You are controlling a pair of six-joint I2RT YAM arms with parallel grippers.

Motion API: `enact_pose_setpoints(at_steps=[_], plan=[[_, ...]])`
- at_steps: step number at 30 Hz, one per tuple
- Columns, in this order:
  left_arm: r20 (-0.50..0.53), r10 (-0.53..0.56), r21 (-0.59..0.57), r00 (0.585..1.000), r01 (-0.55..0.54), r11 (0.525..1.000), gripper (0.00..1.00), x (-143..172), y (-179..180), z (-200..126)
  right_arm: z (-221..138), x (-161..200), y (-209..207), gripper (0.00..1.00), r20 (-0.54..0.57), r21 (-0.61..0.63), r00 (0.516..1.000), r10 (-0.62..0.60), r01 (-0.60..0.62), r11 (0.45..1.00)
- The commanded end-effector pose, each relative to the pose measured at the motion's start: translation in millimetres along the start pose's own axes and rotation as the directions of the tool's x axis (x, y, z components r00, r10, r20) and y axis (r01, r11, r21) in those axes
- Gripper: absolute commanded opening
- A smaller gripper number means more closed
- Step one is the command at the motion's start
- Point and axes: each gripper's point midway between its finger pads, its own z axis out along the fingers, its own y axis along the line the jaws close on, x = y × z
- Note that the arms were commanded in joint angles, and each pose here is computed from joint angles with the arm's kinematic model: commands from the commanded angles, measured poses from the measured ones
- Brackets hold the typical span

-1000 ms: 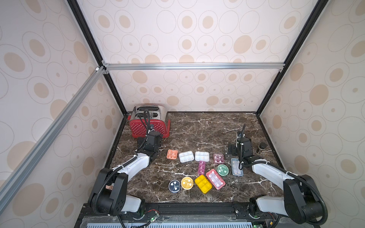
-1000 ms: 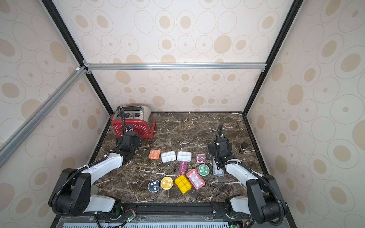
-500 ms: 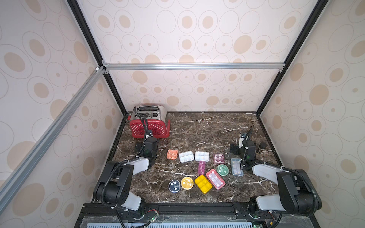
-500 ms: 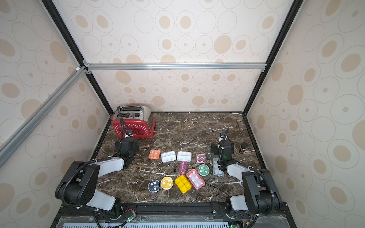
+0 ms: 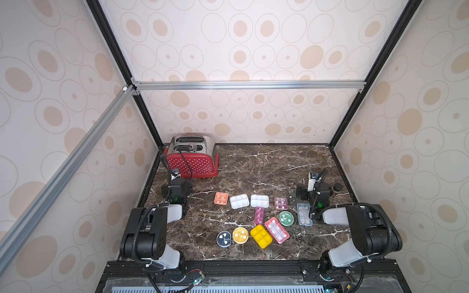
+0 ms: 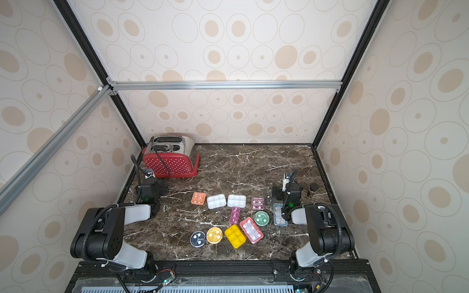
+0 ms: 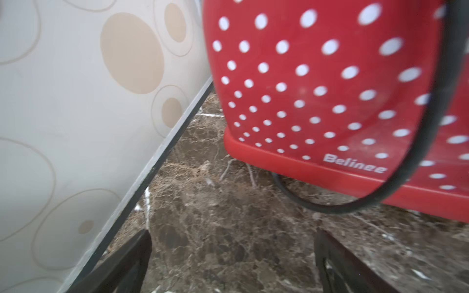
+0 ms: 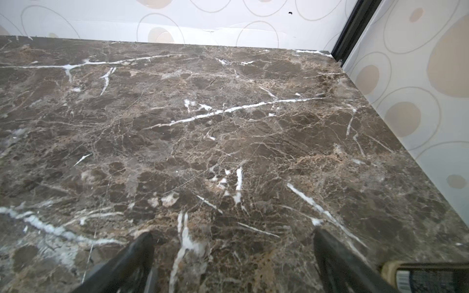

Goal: Close pillboxes
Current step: Reset both arms

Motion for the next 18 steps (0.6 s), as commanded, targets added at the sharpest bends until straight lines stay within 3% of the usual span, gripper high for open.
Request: enact_pose_setpoints(at_steps=[1, 18], plan=[[0.046, -0.041, 0.020, 0.998, 0.040, 0.999, 0.99, -12.6, -2.3, -1.8, 1.0, -13.1, 1.1, 0.99, 0.033, -0.010, 0.999, 0.012, -0.012, 1.000], [0.051, -0.015, 0.023, 0.999, 0.014, 1.000, 0.99, -13.9, -6.9, -2.6, 1.2, -12.8, 0.5, 0.99, 0.028, -0.008, 1.000, 0.009, -0.009, 1.000]])
